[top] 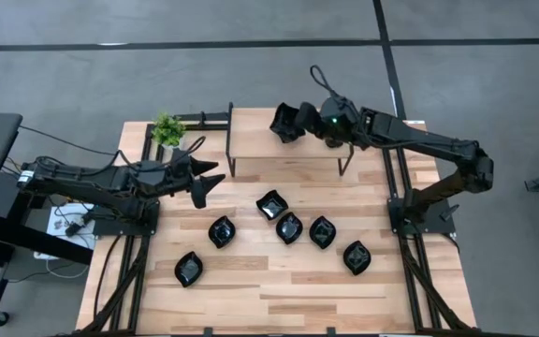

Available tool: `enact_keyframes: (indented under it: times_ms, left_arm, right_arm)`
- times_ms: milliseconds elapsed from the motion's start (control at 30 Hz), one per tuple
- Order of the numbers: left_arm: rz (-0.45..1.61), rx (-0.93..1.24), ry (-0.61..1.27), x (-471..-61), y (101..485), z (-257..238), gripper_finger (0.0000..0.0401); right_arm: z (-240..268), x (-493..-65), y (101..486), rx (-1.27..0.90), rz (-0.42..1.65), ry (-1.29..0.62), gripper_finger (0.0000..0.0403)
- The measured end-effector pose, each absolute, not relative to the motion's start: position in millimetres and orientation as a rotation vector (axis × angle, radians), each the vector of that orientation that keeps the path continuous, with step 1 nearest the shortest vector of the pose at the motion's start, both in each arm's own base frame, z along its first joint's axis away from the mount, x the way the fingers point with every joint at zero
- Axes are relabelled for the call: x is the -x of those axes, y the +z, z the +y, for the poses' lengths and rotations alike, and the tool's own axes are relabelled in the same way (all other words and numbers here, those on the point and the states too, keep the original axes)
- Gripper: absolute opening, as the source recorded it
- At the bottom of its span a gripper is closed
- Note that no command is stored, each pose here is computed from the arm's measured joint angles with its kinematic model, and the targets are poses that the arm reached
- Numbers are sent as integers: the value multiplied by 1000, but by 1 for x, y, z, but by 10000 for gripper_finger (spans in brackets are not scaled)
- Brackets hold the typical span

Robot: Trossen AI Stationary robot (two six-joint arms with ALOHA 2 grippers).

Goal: Pick & Place Mini shaped plates
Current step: Stack the black plate on top of the black plate on the shelf

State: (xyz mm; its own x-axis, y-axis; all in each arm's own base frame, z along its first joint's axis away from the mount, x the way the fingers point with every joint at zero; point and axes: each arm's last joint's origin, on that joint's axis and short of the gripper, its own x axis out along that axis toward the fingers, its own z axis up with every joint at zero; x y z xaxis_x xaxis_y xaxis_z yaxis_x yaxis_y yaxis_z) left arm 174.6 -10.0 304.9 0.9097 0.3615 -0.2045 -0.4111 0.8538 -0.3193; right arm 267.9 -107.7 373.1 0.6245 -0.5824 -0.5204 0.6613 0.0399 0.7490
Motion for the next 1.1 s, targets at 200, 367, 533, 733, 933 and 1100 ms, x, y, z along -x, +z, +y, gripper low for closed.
enact_keyframes:
  times_ms: [200, 367, 533, 733, 933, 1100]
  left_arm:
    - [159, 246, 417, -175, 304, -9, 255]
    - [182, 128, 406, -175, 304, -9, 255]
    - [194, 15, 390, -170, 307, -9, 255]
    - [133, -82, 263, -149, 319, -9, 255]
    - [84, -75, 218, -123, 303, -7, 255]
    - [40, -57, 180, -109, 294, -6, 255]
  right_arm:
    - [-106, -268, 362, -1266, 58, -1093, 0]
    - [-112, -285, 355, -1351, -85, -1120, 0]
    - [-123, -308, 335, -1454, -167, -1147, 0]
    - [-128, -320, 316, -1588, -184, -1192, 0]
    - [-127, -315, 319, -1637, -228, -1208, 0]
    - [-124, -304, 323, -1684, -234, -1265, 0]
